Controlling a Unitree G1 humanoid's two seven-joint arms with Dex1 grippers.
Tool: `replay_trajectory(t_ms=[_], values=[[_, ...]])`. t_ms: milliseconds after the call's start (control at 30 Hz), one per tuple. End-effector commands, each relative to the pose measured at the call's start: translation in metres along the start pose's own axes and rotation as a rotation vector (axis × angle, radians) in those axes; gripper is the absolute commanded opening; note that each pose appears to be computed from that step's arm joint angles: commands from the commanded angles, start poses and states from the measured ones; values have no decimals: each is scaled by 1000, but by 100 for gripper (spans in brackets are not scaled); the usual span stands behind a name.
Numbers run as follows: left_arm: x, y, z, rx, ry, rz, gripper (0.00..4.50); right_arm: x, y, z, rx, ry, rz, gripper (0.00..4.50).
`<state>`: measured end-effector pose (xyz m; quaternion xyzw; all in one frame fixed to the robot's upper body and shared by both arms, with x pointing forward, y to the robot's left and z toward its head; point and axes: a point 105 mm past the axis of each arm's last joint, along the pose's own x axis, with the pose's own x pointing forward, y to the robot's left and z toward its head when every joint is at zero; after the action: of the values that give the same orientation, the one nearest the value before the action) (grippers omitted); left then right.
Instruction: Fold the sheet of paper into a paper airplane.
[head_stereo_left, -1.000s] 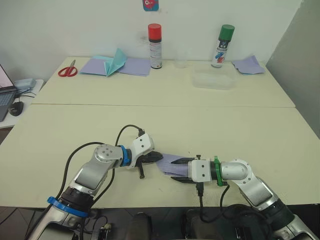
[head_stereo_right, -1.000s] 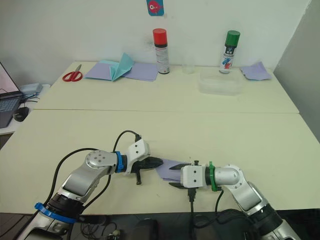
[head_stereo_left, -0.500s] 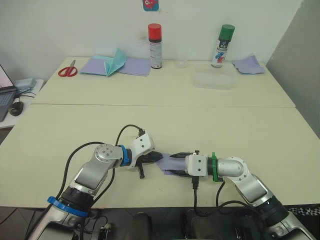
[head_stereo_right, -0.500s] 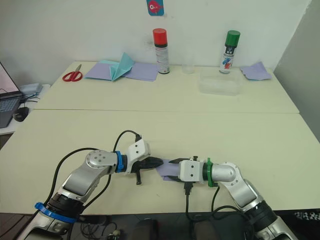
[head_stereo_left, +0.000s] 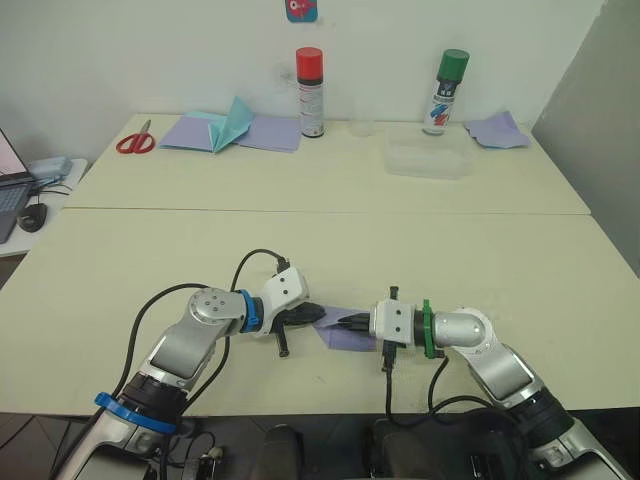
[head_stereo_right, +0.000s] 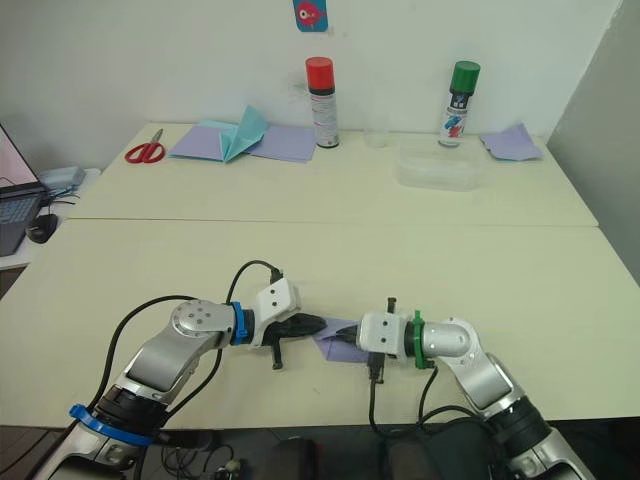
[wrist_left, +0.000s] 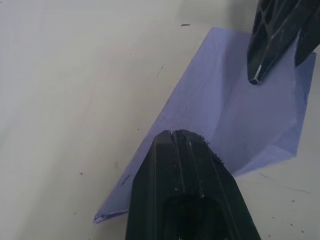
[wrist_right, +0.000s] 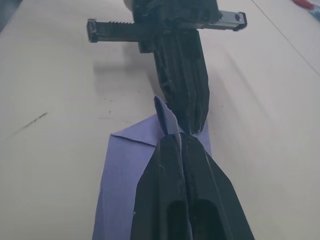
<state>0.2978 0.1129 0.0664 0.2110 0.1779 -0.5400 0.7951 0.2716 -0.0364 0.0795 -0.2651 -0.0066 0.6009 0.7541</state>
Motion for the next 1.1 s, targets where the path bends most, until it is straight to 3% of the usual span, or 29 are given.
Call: replay_trajectory(t_ms=[33, 367, 1100], values=[[1, -1, -30, -72, 102, 10, 0, -1, -12, 14, 84, -37, -42, 4], [-9, 11, -31, -67, 94, 63, 0, 7, -18, 5, 289, 42, -61, 4], [-23, 24, -35, -89, 108, 121, 0, 10, -17, -22, 260, 204, -75, 4]])
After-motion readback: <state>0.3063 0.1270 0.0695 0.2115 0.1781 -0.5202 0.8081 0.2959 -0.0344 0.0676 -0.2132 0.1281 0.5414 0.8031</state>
